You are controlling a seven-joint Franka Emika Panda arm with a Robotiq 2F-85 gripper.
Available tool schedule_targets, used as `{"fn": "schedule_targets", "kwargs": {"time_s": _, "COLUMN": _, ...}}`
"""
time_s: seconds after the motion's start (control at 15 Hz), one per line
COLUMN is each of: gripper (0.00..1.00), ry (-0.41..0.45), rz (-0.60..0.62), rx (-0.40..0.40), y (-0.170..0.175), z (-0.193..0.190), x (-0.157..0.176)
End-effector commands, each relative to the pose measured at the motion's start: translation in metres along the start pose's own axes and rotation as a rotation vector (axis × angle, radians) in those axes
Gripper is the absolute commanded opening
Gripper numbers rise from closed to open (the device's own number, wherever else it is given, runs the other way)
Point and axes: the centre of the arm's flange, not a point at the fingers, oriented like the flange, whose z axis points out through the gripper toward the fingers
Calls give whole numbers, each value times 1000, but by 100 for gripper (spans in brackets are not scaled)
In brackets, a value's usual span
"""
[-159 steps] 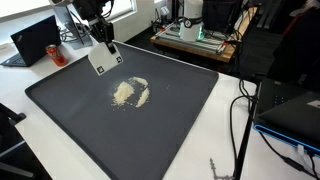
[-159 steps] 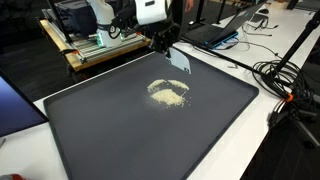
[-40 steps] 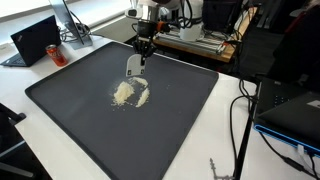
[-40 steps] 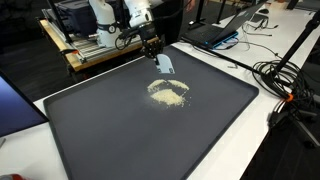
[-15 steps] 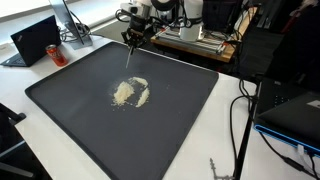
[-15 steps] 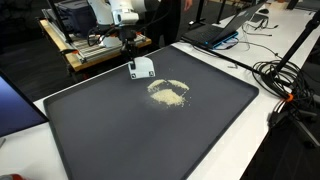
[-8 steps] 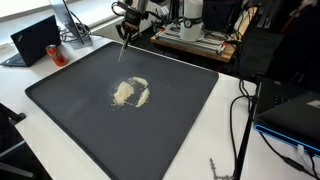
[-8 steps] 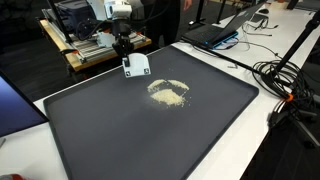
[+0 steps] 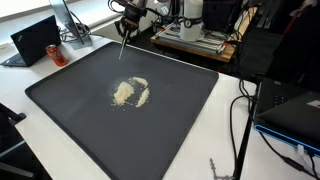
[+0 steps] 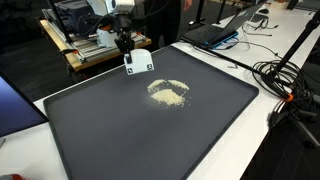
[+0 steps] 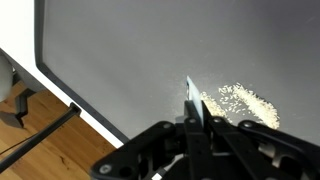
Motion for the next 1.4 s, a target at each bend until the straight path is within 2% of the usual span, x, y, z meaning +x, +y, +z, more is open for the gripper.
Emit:
{"fn": "schedule_targets", "kwargs": {"time_s": 0.0, "gripper": 1, "ry": 40, "rz": -120, "rx": 31, "y": 7, "z": -11, "x": 10}}
{"fn": "schedule_targets", "kwargs": {"time_s": 0.4, "gripper": 1, "ry": 137, "rz": -436, "rx": 116, "y": 24, "z": -27, "x": 32}}
{"fn": "schedule_targets", "kwargs": {"time_s": 0.67, "gripper": 1, "ry": 164, "rz": -590, "rx": 140, "y": 29, "z": -44, "x": 50}}
{"fn": "schedule_targets", "kwargs": {"time_s": 1.0, "gripper": 1, "ry": 119, "rz": -818, "rx": 136, "y": 25, "z": -55, "x": 80}}
{"fn": "schedule_targets", "kwargs": {"time_s": 1.13, "gripper": 1, "ry": 89, "rz": -860, "rx": 133, "y": 27, "z": -60, "x": 94}}
{"fn": "schedule_targets", "kwargs": {"time_s": 1.33, "gripper": 1, "ry": 29, "rz": -846, "rx": 132, "y": 33, "z": -70, "x": 117}}
